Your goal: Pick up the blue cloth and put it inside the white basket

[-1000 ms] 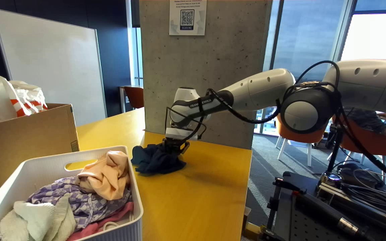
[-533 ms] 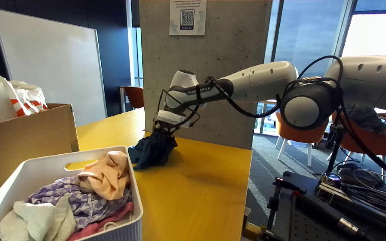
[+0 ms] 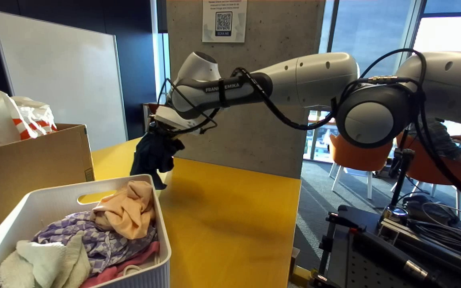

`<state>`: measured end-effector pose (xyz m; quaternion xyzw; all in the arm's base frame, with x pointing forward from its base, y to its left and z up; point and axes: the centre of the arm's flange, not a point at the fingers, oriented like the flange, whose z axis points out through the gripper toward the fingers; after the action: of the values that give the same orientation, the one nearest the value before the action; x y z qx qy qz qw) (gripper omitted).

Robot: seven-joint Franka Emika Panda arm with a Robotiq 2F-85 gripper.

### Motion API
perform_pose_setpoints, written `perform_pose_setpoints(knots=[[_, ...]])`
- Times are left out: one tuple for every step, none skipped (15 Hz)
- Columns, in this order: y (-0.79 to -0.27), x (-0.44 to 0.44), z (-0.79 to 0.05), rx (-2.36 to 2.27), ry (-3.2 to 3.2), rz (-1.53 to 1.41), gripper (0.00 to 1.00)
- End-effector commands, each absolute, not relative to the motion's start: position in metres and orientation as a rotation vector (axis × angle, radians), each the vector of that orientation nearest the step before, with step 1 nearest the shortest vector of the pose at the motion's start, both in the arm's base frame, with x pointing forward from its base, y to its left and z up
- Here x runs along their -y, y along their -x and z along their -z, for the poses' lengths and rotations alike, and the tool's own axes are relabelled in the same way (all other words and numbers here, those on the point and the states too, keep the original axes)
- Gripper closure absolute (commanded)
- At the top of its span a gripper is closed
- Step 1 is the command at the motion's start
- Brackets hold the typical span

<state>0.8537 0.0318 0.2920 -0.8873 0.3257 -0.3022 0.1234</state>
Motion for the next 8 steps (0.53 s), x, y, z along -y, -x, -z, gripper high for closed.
perform_pose_setpoints(knots=[[-0.892, -0.111, -0.33, -0.83, 2.574, 1.023, 0.95], [-0.887, -0.137, -0.337, -0.785, 2.575, 1.045, 0.95], [-0.883, -0.163, -0.344, -0.745, 2.577, 1.069, 0.95], [-0.877, -0.191, -0.349, -0.706, 2.577, 1.088, 0.95], [-0.871, -0.218, -0.352, -0.667, 2.586, 1.085, 0.95], [-0.865, -0.246, -0.352, -0.636, 2.596, 1.078, 0.95], [-0.86, -0.273, -0.35, -0.616, 2.602, 1.067, 0.95], [-0.858, -0.297, -0.342, -0.592, 2.619, 1.047, 0.95]])
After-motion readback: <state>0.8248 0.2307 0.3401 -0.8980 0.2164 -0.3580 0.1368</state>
